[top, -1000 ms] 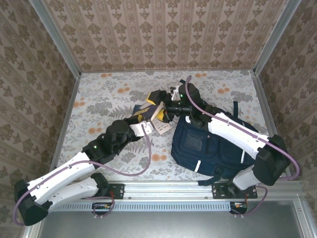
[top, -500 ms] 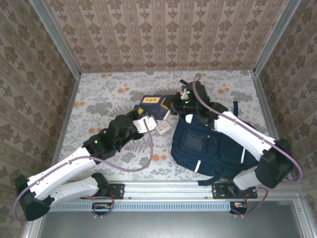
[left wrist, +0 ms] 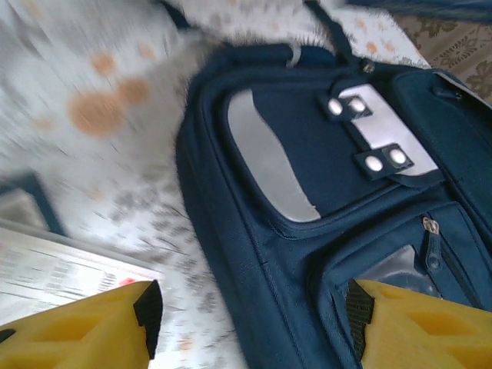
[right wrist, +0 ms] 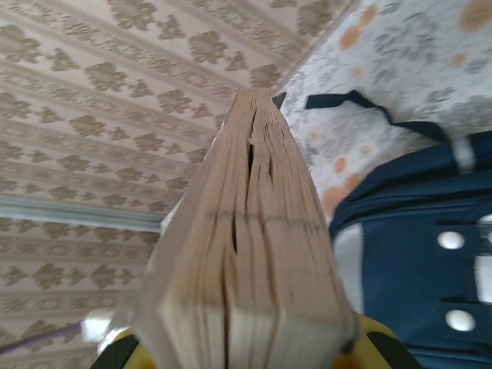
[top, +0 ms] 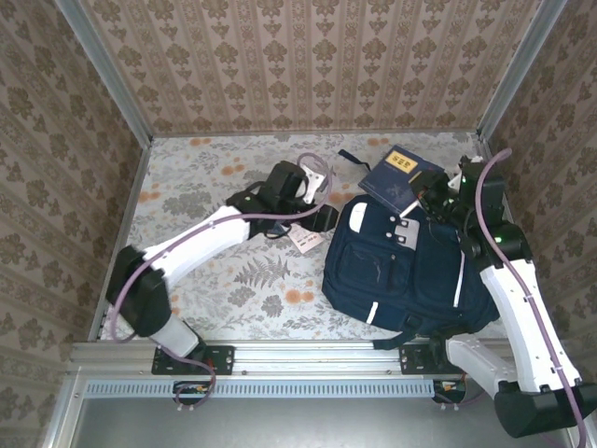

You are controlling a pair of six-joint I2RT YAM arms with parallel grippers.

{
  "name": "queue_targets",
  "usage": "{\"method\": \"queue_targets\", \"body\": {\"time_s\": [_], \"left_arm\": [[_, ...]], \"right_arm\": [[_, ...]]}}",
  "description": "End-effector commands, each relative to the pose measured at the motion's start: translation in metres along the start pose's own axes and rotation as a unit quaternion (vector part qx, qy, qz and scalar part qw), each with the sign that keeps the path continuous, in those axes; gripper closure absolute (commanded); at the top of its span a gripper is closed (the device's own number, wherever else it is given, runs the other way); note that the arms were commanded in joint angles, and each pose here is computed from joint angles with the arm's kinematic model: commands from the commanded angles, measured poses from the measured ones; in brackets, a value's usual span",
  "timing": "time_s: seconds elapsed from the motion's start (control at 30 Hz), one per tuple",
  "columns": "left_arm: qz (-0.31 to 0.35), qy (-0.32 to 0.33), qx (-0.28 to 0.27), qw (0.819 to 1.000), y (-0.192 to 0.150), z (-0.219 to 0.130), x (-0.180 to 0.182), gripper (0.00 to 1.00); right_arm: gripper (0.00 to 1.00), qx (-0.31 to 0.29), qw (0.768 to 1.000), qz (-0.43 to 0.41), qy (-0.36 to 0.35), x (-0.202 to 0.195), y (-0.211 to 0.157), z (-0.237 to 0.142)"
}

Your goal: Pack the student bag

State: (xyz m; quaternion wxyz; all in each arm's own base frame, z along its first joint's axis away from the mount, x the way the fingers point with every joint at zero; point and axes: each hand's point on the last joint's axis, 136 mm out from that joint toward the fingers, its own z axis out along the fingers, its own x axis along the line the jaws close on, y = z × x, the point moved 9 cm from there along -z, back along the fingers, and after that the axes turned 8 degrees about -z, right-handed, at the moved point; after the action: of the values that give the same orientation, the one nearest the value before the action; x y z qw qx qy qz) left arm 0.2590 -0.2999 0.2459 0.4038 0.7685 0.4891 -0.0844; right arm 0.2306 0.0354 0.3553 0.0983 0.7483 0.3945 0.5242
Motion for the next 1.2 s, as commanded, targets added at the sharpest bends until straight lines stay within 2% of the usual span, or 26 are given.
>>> {"method": "queue_targets", "body": {"time_s": [0.0, 0.17, 0.23, 0.33, 0.53, 0.6, 0.67, 0.77, 1.0, 1.07, 1.17], "left_arm": [[-0.108, -0.088, 0.037, 0.99, 0.005, 0.019, -0.011, 0.32], [-0.167, -0.117, 0.068, 0.977, -0.006, 0.057, 0.008, 0.36], [-0.181, -0.131, 0.075, 0.972, -0.01, 0.066, 0.011, 0.4], [-0.195, -0.144, 0.089, 0.966, -0.016, 0.075, 0.015, 0.52], [-0.205, -0.116, 0.113, 0.965, -0.033, 0.084, 0.035, 0.58], [-0.209, -0.112, 0.115, 0.965, -0.036, 0.086, 0.041, 0.68], [-0.211, -0.109, 0.114, 0.965, -0.037, 0.086, 0.045, 0.83], [-0.214, -0.101, 0.109, 0.965, -0.036, 0.082, 0.054, 0.99], [-0.236, -0.089, 0.07, 0.965, -0.025, 0.052, 0.081, 1.0], [-0.239, -0.068, 0.052, 0.967, -0.021, 0.04, 0.091, 1.0], [-0.235, -0.032, 0.052, 0.97, -0.02, 0.018, 0.102, 1.0]], "right_arm": [[1.0, 0.013, 0.999, -0.019, -0.023, -0.016, -0.007, -0.009], [1.0, 0.023, 1.0, -0.006, -0.02, -0.026, -0.011, -0.01], [1.0, 0.027, 0.999, -0.004, -0.019, -0.029, -0.013, -0.008], [1.0, 0.032, 0.999, -0.001, -0.018, -0.033, -0.015, -0.005], [1.0, 0.038, 0.999, 0.004, -0.01, -0.035, -0.016, -0.003], [1.0, 0.041, 0.999, 0.003, -0.007, -0.034, -0.017, -0.002], [1.0, 0.043, 0.999, 0.004, -0.005, -0.035, -0.018, -0.002], [1.0, 0.044, 0.999, 0.004, -0.004, -0.035, -0.018, -0.002], [1.0, 0.04, 0.999, -0.011, -0.003, -0.03, -0.014, -0.007], [1.0, 0.039, 0.999, -0.016, -0.003, -0.029, -0.013, -0.009], [1.0, 0.038, 0.999, -0.024, -0.002, -0.026, -0.011, -0.011]]}}
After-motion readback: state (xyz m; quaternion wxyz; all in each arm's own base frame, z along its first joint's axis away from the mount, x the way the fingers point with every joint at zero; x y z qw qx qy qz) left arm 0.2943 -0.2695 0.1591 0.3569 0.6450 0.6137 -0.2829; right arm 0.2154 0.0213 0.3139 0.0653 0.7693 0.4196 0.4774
